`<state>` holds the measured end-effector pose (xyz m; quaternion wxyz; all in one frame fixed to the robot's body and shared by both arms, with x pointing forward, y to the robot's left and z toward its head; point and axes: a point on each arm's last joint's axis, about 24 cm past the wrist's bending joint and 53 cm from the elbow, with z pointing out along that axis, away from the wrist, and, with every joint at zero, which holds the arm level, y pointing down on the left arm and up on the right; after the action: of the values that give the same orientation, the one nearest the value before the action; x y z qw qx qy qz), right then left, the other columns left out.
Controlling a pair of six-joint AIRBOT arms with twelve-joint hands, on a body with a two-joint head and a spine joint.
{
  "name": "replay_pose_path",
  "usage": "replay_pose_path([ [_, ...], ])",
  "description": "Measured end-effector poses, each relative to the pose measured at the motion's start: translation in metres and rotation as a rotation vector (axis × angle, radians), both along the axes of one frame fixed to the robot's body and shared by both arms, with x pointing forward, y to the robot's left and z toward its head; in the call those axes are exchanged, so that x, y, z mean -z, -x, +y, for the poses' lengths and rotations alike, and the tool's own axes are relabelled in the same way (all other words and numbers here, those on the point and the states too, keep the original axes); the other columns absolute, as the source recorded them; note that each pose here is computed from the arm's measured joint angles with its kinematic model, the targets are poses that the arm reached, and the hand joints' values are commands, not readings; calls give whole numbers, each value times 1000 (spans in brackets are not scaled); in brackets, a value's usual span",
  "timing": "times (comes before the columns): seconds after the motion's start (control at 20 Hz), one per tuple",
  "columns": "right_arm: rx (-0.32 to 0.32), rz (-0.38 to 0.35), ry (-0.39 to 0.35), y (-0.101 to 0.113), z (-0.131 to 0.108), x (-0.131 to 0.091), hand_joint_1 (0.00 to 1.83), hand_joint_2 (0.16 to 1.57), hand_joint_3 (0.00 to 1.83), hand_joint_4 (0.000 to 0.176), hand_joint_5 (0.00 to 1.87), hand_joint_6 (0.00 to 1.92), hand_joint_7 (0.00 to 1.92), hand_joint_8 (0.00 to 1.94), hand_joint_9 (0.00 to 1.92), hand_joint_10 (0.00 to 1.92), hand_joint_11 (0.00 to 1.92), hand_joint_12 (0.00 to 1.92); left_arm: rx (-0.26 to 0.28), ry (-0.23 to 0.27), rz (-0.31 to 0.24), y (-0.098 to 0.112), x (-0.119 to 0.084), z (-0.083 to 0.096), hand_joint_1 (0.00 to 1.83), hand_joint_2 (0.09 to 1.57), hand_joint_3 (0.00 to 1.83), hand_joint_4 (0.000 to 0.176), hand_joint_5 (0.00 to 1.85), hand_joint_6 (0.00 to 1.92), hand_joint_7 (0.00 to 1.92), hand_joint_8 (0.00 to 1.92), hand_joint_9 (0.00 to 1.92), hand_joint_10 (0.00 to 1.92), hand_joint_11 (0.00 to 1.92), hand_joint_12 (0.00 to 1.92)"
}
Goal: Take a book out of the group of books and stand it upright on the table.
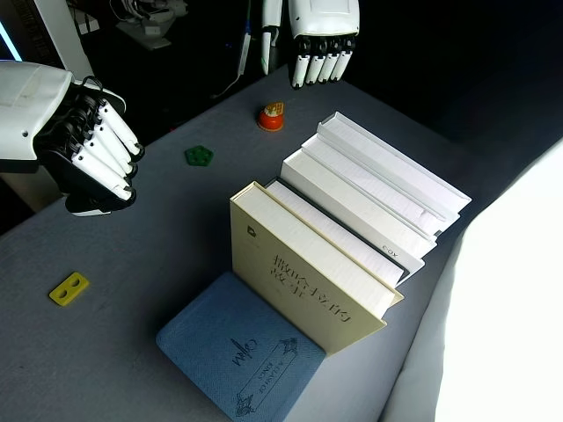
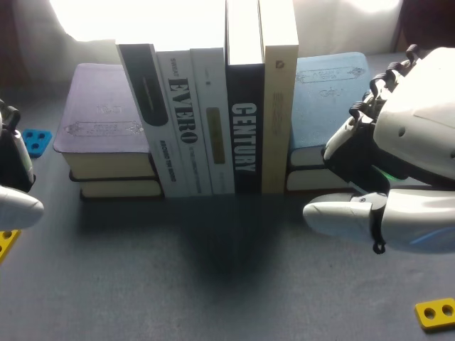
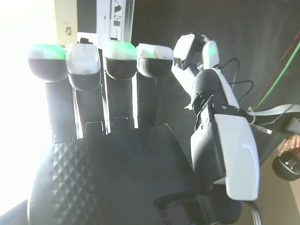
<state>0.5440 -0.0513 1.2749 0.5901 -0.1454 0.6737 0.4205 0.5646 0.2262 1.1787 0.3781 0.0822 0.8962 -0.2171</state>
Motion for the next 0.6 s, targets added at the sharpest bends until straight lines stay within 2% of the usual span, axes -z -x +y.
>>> replay_pose_path([
  [0.05,-1,-2,2,0,0,0,21,1070,226,0,54,145,25,73,1,81,0,69,0,-1,1,0,0,0,265,1192,205,87,23,51,29,40,44,85,0,457],
  [0.1,-1,0,8,0,0,1,13,1182,10,0,128,14,76,1,38,6,1,47,-1,-6,9,1,3,2,186,1260,33,96,38,6,57,3,71,16,0,446],
  [0.15,-7,-4,16,2,3,2,20,1191,2,6,125,2,65,1,27,4,0,0,-5,-10,19,1,5,4,153,1257,11,79,56,5,65,1,62,4,0,393],
  [0.25,-16,-39,42,6,7,1,0,1187,0,11,112,0,58,0,32,6,0,0,-9,-5,9,-1,3,5,129,1257,6,81,51,1,63,0,54,0,0,346],
  [0.4,-33,-117,133,14,14,6,0,1170,0,13,104,7,47,1,25,3,0,0,-8,-7,12,0,3,5,69,1252,1,76,19,3,41,0,37,1,0,258],
  [0.45,-26,-125,147,15,15,7,0,1176,0,8,109,9,62,7,44,11,0,0,-5,-7,13,0,3,4,47,1252,1,67,27,4,47,1,41,2,0,218],
  [0.6,40,-126,104,8,11,-1,8,1169,0,22,111,8,51,2,26,2,0,0,-4,-8,12,1,3,3,0,1263,4,65,7,1,45,0,31,0,0,215],
])
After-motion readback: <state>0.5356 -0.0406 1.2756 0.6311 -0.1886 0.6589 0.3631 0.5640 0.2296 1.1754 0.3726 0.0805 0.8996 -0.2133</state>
